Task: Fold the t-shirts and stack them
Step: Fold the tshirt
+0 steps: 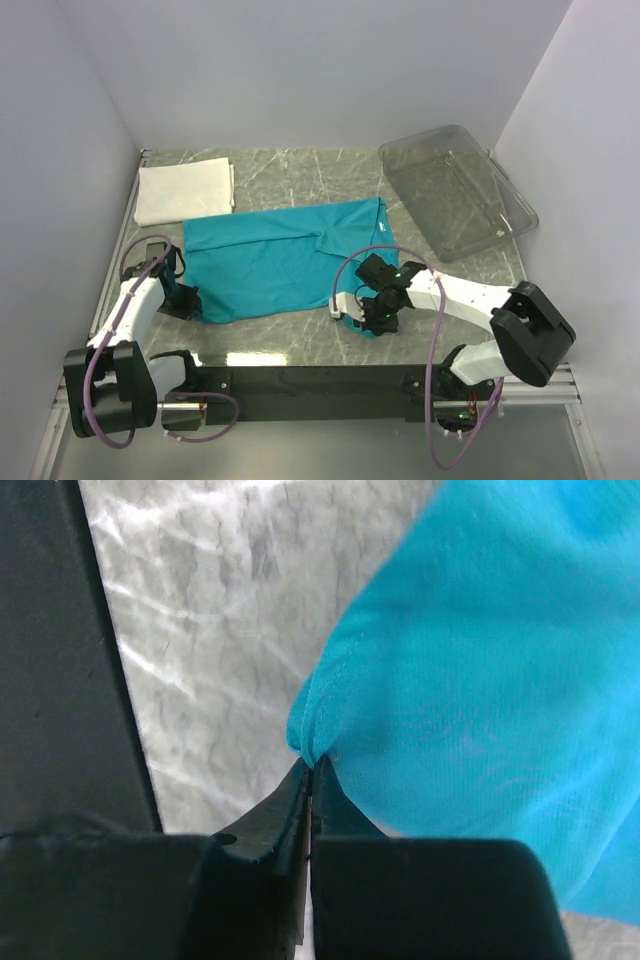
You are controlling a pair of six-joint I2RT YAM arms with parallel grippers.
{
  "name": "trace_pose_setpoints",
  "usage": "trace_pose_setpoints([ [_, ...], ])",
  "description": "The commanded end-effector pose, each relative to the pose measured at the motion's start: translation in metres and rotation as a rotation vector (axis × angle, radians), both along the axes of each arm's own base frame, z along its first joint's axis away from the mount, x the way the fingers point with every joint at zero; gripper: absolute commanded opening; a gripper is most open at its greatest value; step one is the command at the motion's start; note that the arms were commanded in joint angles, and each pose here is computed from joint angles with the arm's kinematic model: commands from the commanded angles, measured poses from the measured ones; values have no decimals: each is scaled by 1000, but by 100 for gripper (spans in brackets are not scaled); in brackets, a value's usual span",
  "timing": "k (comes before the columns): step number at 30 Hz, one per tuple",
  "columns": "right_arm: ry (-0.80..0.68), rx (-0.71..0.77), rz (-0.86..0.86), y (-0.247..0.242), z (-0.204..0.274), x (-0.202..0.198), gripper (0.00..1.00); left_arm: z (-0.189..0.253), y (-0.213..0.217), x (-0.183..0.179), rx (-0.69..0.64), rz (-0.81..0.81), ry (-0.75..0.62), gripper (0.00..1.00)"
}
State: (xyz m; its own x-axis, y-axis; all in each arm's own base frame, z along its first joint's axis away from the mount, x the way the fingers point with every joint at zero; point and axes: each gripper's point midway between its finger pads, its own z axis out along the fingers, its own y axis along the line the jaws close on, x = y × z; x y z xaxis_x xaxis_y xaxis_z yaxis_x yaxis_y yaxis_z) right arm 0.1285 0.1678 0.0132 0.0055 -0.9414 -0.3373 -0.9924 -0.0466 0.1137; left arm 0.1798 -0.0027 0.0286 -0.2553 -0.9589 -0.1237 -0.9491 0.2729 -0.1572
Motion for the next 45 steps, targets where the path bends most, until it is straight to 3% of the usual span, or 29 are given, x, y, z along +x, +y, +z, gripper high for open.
trace_pose_setpoints([
  [1, 14, 74, -26, 1, 25, 2, 0, 15, -1, 5, 6, -39, -45, 1],
  [6, 40, 233, -167, -5, 81, 36, 0, 36, 3, 14, 27, -43, -116, 1],
  [14, 89, 310, -324, -8, 100, 81, 0, 51, -1, 32, 7, -73, -165, 1],
  [25, 64, 335, -492, -18, 112, 144, 0, 67, 5, 57, 20, -85, -222, 1],
  [45, 29, 342, -579, -5, 119, 222, 0, 60, 30, 129, 63, -109, -197, 0],
])
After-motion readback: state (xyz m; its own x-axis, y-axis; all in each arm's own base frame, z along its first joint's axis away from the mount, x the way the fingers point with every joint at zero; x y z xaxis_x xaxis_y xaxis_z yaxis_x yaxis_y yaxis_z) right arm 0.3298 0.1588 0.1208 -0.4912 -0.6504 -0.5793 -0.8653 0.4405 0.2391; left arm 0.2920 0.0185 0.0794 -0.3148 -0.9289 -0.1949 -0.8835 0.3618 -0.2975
